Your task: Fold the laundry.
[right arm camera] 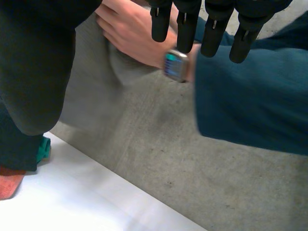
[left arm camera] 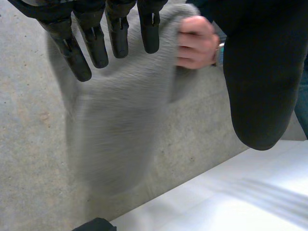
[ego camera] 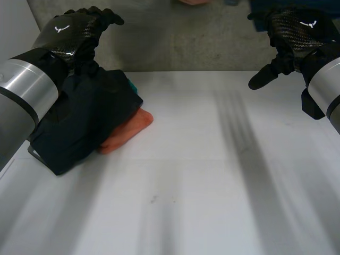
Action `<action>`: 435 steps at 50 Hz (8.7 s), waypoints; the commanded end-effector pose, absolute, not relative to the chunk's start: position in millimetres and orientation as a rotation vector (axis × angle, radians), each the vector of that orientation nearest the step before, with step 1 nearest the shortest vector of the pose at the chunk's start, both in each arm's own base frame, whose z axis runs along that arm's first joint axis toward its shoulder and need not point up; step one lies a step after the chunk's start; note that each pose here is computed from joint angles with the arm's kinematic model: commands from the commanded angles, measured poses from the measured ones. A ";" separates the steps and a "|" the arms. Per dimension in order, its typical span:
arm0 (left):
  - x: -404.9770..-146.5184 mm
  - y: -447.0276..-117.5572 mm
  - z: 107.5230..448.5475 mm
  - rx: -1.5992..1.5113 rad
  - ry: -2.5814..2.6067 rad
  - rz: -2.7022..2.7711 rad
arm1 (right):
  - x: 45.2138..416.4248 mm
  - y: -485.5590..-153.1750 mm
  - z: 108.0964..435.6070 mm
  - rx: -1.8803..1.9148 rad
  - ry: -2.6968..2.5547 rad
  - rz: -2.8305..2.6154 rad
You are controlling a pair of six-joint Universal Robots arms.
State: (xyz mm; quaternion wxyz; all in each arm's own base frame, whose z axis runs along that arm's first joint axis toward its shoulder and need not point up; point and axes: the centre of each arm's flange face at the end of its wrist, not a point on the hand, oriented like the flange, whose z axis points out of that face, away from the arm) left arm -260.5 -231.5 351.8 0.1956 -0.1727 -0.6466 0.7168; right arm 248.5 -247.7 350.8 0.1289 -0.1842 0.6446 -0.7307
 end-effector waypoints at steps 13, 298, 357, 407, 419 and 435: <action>-260.0 -231.8 351.7 -0.479 -1.814 2.013 | 248.8 -248.0 348.3 -0.540 1.882 -2.117; -262.0 -273.4 139.6 -1.059 -2.091 1.482 | 250.8 -200.5 137.1 -0.964 2.279 -1.485; -292.8 -228.0 291.4 -0.965 -1.775 2.105 | 239.8 -270.8 252.9 -0.803 2.348 -1.956; -293.6 -194.9 370.3 -0.770 -1.591 2.255 | 272.2 -268.7 242.4 -0.865 2.096 -1.980; -266.6 -200.3 304.0 -0.845 -1.918 2.070 | 260.9 -336.7 269.2 -1.100 2.091 -1.933; -287.3 -218.7 233.6 -0.929 -2.060 1.881 | 264.7 -363.3 186.6 -1.124 2.272 -1.936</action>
